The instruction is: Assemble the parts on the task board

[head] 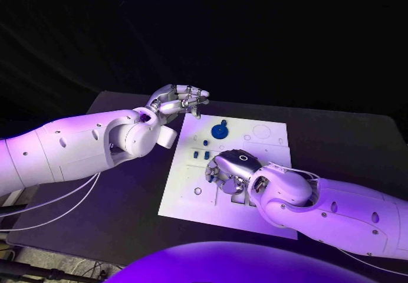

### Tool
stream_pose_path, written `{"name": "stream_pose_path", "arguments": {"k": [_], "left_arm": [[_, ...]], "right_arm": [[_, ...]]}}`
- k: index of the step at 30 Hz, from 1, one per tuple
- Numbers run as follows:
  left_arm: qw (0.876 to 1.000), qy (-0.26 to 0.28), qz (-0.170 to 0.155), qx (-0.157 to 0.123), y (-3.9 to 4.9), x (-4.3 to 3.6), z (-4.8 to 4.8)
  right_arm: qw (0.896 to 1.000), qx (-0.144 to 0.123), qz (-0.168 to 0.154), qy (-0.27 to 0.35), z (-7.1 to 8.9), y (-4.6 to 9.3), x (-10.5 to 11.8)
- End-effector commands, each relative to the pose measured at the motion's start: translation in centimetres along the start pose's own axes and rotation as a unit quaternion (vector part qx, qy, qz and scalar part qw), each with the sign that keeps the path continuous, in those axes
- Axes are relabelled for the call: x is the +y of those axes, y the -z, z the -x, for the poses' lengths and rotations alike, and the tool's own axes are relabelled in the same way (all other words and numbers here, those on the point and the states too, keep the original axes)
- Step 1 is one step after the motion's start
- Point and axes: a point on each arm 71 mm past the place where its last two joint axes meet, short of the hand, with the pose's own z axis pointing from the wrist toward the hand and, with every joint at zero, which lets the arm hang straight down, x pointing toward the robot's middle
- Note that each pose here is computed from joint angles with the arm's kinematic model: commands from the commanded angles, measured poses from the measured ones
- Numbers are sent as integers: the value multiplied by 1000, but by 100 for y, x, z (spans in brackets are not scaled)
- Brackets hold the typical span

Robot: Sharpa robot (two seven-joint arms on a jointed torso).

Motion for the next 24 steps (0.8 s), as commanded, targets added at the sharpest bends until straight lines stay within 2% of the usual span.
{"name": "stream_pose_path", "arguments": {"k": [1, 8, 17, 24], "left_arm": [[1000, 1, -3, 5, -4, -9, -17], [1000, 1, -2, 6, -2, -9, -18], [1000, 2, -1, 8, -1, -9, -22], [1000, 2, -1, 8, -1, -8, -22]], "right_arm": [[1000, 8, 5, 4, -23, -4, 17], [1000, 15, 1, 7, -42, -15, 4], [999, 37, -1, 17, -98, -38, -4], [999, 40, 0, 15, -112, -38, -11]]}}
